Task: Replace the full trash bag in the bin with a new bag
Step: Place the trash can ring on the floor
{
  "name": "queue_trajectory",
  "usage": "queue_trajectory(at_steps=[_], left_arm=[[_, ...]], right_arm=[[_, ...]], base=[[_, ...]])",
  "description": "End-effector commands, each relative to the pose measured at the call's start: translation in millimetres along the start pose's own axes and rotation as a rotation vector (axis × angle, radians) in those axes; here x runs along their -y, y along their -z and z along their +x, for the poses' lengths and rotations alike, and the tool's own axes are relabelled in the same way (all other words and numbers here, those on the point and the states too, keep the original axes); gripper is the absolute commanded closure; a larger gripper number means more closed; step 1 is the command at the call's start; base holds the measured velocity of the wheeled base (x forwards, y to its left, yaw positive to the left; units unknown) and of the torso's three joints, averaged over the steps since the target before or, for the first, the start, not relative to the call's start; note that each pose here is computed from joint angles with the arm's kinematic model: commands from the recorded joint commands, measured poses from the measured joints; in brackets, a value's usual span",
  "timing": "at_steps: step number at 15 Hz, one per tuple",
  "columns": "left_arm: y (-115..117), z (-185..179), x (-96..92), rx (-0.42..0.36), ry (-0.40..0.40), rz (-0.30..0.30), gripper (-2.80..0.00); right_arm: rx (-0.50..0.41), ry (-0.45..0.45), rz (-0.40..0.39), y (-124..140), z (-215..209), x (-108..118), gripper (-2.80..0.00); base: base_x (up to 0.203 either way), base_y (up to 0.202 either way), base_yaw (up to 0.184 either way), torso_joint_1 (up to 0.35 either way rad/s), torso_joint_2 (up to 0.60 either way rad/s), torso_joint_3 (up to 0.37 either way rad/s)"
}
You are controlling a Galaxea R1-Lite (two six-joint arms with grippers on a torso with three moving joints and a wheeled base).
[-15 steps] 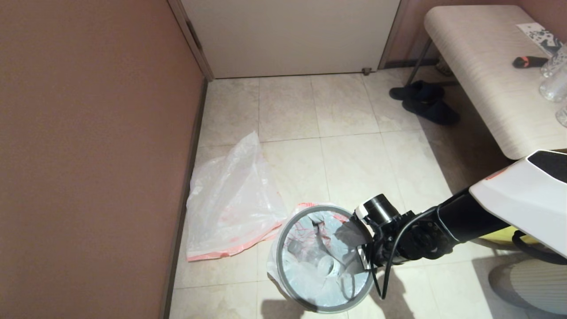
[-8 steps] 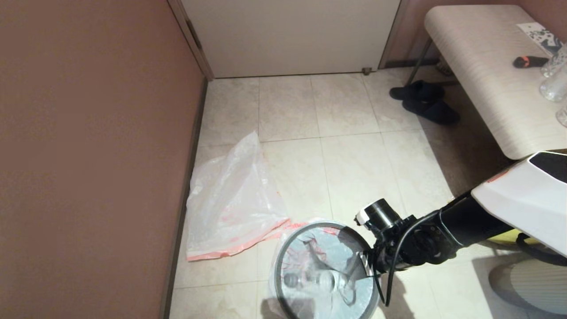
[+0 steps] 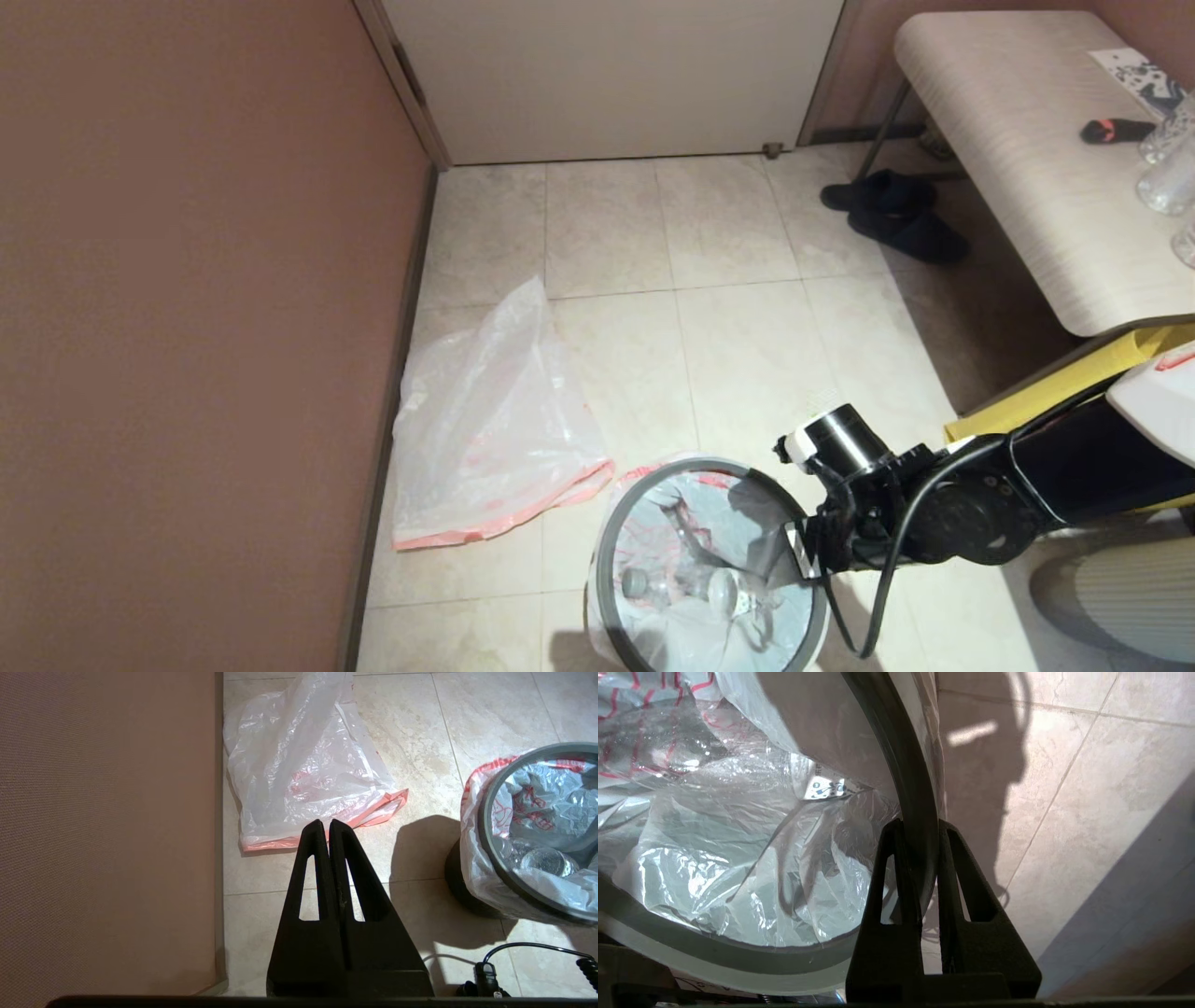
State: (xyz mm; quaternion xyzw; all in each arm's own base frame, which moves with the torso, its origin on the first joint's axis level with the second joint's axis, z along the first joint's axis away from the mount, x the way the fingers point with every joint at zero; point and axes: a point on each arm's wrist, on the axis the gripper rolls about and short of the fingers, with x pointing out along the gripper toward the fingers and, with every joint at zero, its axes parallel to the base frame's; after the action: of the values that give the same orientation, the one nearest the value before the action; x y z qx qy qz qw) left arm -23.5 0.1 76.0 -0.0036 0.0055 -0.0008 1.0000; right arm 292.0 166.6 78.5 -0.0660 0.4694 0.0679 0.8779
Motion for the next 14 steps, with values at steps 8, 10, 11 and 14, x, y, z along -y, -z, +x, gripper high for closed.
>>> queue_trajectory(at_steps=[8,10,11,14], left_arm=[[0.0,0.0,0.0,0.0,0.0,0.0,0.0],[-0.1,0.1,0.0,-0.001,0.0,0.0,0.0],[0.2,0.0,0.0,-0.001,0.0,0.0,0.0],[0.0,0.0,0.0,-0.001,0.0,0.0,0.0]], right_arm=[[0.17,-0.053,0.053,-48.4,49.7,-23.7,0.0],[0.196,-0.069,0.092,-60.3,54.6,-28.4,0.0],[0.185,-0.064,0.088,-60.4,59.0,-29.5,0.0],[0.151,-0.039,0.056,-63.3,64.7,-29.1,0.0]], base=[[0.0,0.0,0.0,0.0,0.0,0.0],[0.0,0.0,0.0,0.0,0.0,0.0],[0.0,0.0,0.0,0.0,0.0,0.0],[0.0,0.0,0.0,0.0,0.0,0.0]])
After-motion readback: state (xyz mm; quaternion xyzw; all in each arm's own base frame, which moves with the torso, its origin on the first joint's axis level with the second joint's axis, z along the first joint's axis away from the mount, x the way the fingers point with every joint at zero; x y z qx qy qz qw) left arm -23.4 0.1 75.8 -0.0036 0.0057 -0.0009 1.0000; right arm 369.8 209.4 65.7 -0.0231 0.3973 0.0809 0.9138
